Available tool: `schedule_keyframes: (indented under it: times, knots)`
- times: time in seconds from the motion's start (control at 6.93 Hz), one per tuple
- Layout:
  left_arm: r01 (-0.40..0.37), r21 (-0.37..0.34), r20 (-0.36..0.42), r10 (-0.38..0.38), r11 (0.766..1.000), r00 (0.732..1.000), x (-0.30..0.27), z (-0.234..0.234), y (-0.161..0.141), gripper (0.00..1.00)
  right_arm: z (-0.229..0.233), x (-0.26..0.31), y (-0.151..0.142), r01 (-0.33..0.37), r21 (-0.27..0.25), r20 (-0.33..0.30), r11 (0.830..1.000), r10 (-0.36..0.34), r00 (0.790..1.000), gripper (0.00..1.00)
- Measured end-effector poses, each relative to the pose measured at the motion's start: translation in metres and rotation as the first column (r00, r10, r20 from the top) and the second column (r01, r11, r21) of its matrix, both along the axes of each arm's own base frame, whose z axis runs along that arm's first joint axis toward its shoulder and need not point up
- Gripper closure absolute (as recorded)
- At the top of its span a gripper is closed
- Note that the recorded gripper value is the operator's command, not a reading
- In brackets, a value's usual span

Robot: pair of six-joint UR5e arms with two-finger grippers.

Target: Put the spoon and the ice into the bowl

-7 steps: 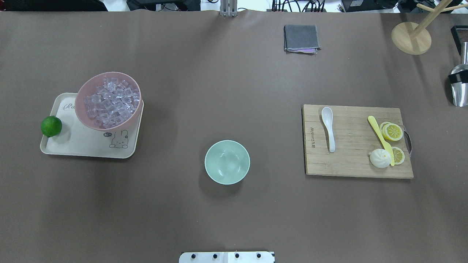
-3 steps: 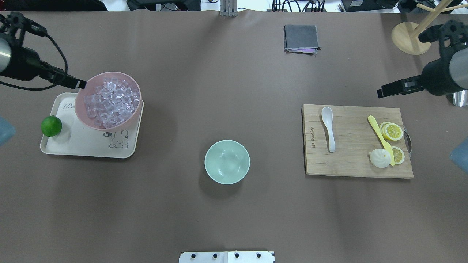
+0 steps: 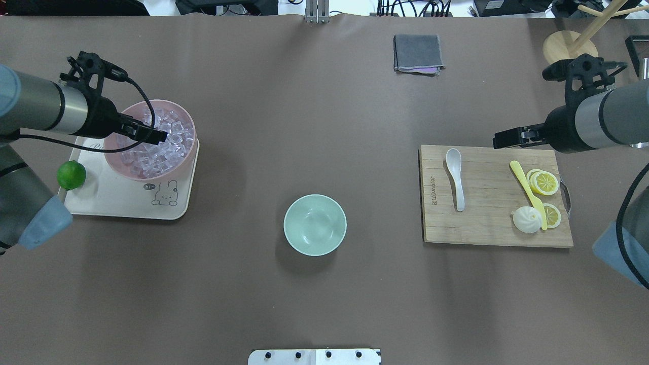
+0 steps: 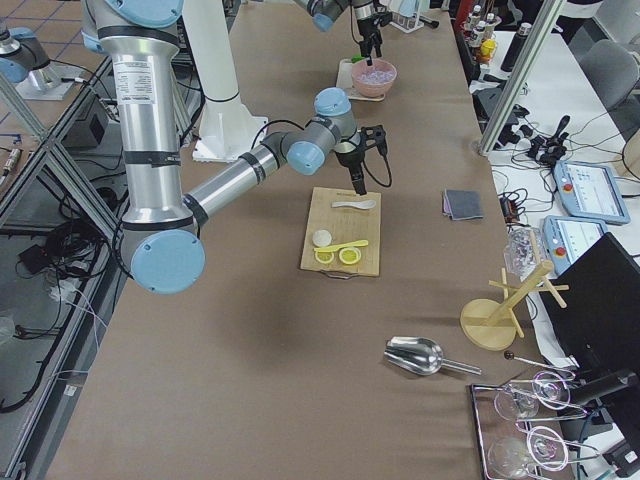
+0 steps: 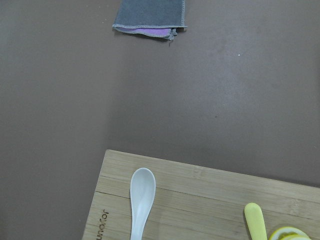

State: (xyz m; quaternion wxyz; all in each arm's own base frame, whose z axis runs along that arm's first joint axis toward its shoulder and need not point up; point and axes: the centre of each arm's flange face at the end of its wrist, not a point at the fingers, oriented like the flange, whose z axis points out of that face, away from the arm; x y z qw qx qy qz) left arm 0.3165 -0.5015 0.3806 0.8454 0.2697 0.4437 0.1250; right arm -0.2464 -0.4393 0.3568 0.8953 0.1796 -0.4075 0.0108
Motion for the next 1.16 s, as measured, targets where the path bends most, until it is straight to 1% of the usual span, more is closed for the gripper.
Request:
schedule_keyframes:
  times: [0.14, 0.29, 0.58, 1.16]
  knots:
    - [0.01, 0.001, 0.017, -0.011, 1.0, 1.0, 0.014, 0.003, 0.005, 0.22, 0.0, -0.005, 0.002, -0.01, -0.002, -0.004, 1.0, 0.01, 1.0, 0.0]
    - [0.024, 0.001, 0.033, -0.024, 1.0, 0.999, 0.025, 0.007, 0.009, 0.27, 0.0, -0.007, 0.003, -0.013, -0.003, -0.005, 1.0, 0.013, 1.0, 0.0]
    - [0.038, -0.018, 0.047, -0.037, 0.999, 0.998, 0.039, 0.014, 0.014, 0.34, 0.0, -0.008, 0.003, -0.015, -0.005, -0.005, 1.0, 0.015, 1.0, 0.0]
    - [0.055, -0.03, 0.065, -0.053, 0.998, 0.996, 0.044, 0.023, 0.013, 0.37, 0.0, -0.008, 0.003, -0.016, -0.004, -0.005, 1.0, 0.016, 1.0, 0.0]
